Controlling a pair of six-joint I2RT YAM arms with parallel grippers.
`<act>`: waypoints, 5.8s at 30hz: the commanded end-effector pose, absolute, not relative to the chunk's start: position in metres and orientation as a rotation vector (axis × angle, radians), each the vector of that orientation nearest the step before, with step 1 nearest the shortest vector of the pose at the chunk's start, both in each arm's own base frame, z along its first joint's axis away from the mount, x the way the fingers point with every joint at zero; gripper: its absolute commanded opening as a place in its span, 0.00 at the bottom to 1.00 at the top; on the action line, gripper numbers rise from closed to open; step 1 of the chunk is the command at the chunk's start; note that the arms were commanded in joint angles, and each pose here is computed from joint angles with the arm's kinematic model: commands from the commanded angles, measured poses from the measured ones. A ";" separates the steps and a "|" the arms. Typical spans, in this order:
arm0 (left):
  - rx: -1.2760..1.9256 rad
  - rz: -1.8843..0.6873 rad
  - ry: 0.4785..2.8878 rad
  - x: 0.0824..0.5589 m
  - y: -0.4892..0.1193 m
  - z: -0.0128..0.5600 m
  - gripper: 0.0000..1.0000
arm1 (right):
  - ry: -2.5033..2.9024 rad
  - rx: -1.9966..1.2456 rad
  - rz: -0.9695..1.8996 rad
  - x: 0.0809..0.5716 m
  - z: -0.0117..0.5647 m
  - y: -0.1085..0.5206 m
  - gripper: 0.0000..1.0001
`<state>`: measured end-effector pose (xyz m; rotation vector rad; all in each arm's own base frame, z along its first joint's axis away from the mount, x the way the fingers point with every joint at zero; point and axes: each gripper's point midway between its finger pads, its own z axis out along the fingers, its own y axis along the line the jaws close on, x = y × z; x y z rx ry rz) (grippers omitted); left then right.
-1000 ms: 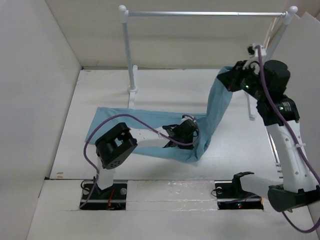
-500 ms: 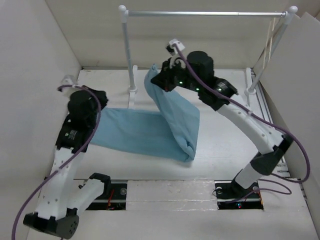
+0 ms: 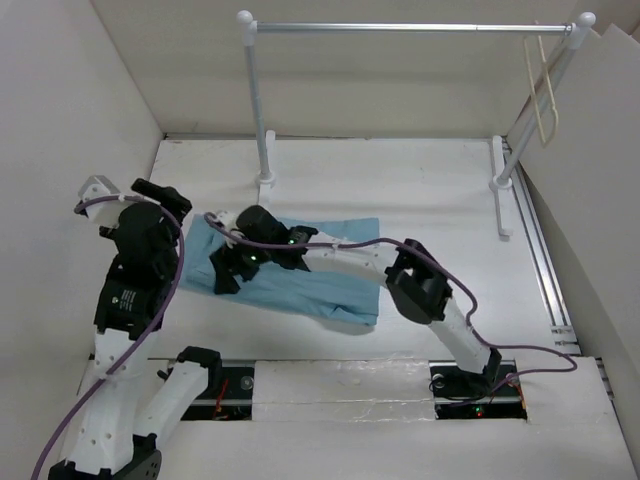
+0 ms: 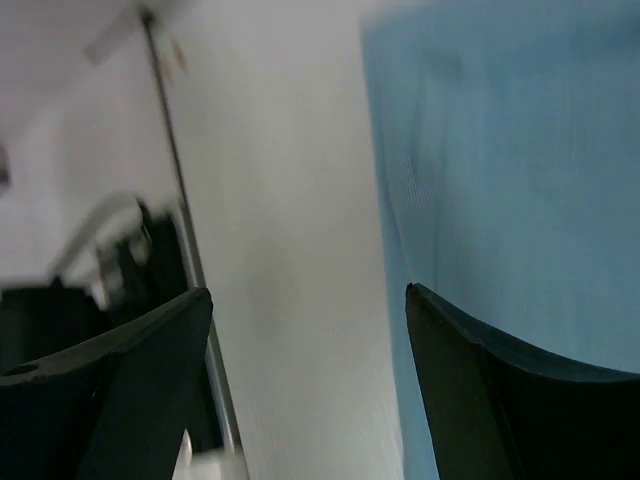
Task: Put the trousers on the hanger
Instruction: Fold the trousers at the center of the board, then pick up the hanger from the clothesline, then place the trousers on the hanger.
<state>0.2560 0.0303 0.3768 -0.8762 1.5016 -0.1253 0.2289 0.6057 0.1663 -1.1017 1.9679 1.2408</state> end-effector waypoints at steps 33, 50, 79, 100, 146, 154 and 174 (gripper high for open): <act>-1.139 0.082 2.309 0.335 0.043 0.051 0.60 | 2.452 -0.757 0.830 0.163 0.018 0.231 0.00; -0.059 -0.528 2.120 0.334 -0.272 0.259 0.00 | 1.616 -0.594 0.298 0.329 0.477 0.128 0.00; 0.514 -0.837 2.233 0.200 -0.330 0.193 0.13 | 1.698 -0.140 0.069 0.436 0.456 -0.156 0.96; 0.540 -0.757 2.227 0.209 -0.326 0.187 0.11 | 1.783 -0.116 0.194 0.448 0.415 -0.157 0.71; 0.357 -1.182 2.030 0.252 -0.413 0.369 0.62 | 1.648 -0.201 -0.034 0.381 0.401 -0.029 0.00; 0.215 -1.299 2.056 0.270 -0.447 0.357 0.64 | 1.777 -0.319 0.074 0.339 0.317 0.046 0.00; -0.072 -1.253 2.382 0.296 -0.490 0.201 0.63 | 1.944 -0.387 0.141 0.257 0.211 0.115 0.00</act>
